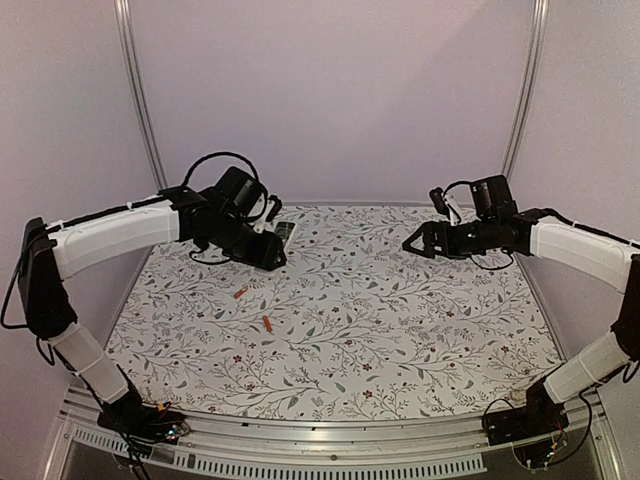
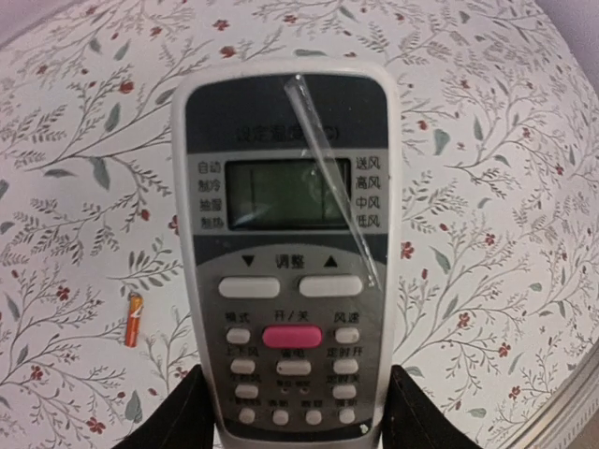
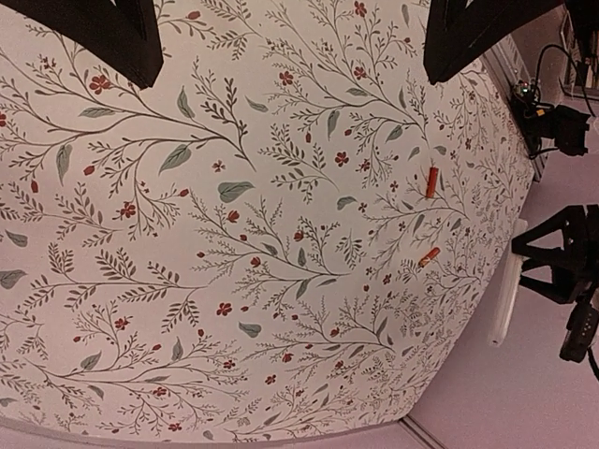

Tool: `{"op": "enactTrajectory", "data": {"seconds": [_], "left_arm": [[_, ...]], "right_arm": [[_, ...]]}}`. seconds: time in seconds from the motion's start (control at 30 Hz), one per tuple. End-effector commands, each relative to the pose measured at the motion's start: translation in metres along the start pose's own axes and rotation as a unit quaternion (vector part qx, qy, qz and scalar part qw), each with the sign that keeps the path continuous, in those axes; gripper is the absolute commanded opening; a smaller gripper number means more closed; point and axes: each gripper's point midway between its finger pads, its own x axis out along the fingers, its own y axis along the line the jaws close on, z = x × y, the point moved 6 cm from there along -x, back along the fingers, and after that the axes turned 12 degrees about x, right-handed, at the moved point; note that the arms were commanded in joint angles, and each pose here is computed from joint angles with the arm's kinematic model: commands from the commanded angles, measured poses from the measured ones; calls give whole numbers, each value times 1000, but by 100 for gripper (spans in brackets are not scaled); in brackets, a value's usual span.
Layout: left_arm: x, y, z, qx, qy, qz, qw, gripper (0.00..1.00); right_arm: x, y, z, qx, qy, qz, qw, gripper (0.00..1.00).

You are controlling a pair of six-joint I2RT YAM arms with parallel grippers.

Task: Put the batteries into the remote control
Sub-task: Pick up the remote control from the center of the board, then pass from the left arm to the right

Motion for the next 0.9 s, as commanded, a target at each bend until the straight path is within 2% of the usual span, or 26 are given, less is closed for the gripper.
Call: {"op": "enactTrajectory", "data": {"seconds": [0.0,0.1,0.27,0.47,0.67,0.77,0.87], "left_arm": [[0,-81,12,127,-38,-96,986,46],[8,-124,19,185,-56,-108,975,46],[22,-179,29,232,-68,-136,961,46],[30,-209,43,253,-85,-149,952,46],[34,-226,46,277,-97,-143,945,46],[34,-231,45,289,-102,-137,942,46],[35,-232,45,291,-104,-135,942,46]], "right_arm": [[3,13,-3,42,-4,68,997,99],[5,21,-5,91,-1,101,991,99],[11,39,-15,133,21,141,981,99],[17,34,-28,156,42,139,977,97],[21,34,-33,175,57,148,972,84],[24,36,-32,187,59,166,967,81],[26,39,-31,201,61,184,960,71]]}}
